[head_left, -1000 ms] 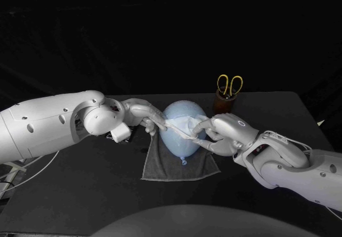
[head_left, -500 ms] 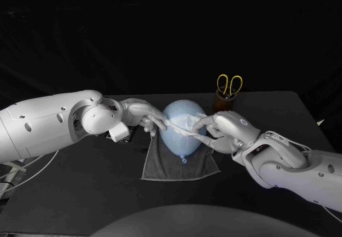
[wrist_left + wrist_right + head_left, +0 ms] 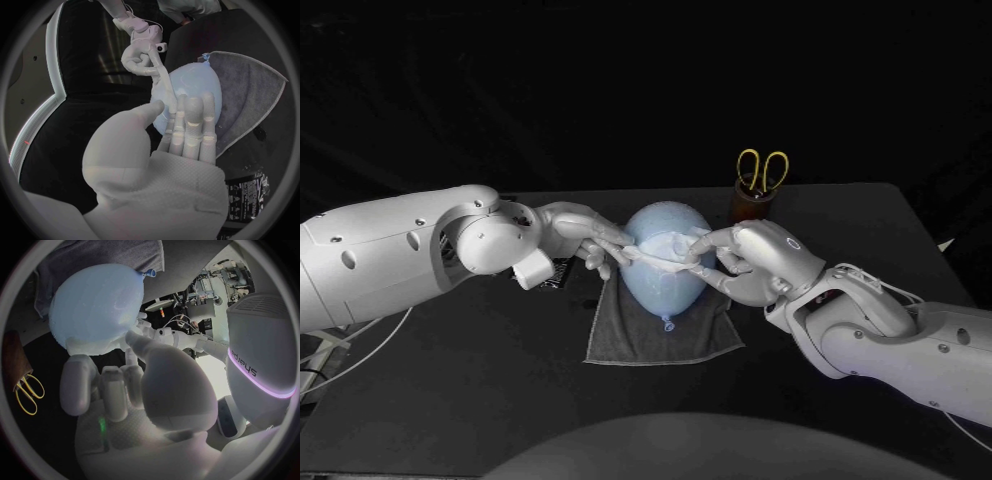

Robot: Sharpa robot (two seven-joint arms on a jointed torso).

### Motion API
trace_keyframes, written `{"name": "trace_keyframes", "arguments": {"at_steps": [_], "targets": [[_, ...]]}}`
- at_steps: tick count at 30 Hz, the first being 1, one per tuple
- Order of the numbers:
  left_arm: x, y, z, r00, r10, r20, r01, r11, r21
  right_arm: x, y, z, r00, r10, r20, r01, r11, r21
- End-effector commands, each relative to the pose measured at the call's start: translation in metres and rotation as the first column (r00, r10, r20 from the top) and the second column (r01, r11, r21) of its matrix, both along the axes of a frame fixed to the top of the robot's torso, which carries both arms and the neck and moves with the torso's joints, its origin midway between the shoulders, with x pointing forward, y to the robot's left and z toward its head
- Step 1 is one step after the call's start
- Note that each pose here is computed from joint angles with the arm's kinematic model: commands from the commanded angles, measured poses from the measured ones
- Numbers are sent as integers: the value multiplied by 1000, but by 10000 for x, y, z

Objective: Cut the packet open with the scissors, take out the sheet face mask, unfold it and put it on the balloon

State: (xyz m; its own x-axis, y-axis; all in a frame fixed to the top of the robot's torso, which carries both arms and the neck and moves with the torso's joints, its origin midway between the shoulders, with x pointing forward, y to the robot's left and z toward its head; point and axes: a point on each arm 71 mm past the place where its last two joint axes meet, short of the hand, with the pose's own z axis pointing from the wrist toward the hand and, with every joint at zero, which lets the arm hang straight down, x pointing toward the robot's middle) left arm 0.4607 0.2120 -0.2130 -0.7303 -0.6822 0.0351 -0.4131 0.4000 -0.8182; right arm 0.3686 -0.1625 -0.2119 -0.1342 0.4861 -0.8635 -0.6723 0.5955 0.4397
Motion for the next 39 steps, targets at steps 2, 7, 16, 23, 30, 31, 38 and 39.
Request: {"name": "trace_keyframes", "arguments": {"at_steps": [2,7,16,23,30,31,38,39], "targets": [[-2,76,-37,1000,8,5,-8,1000,13,-7,-3,14,1000,-2,5,2,999,43],[33,223,-42,997,60,48,-62,998,34,-17,-11,21,1000,-3,5,3,997,77],[121,493,40,957,183,224,-193,981,21,-23,-23,22,1000,-1,-4,1,994,112],[138,459,158,901,205,382,-194,979,-67,-23,-7,-1,1000,1,-17,1,993,114],[74,301,257,859,181,478,-107,978,-178,-25,4,-7,1000,3,-20,0,993,117],[60,272,267,856,172,487,-88,978,-189,-26,5,-6,1000,3,-19,-1,993,119],[-33,60,288,836,68,545,43,981,-188,-28,3,-4,1000,-9,-16,11,990,138],[-44,31,286,833,52,551,58,982,-179,-26,3,-4,1000,-13,-16,15,990,142]]}}
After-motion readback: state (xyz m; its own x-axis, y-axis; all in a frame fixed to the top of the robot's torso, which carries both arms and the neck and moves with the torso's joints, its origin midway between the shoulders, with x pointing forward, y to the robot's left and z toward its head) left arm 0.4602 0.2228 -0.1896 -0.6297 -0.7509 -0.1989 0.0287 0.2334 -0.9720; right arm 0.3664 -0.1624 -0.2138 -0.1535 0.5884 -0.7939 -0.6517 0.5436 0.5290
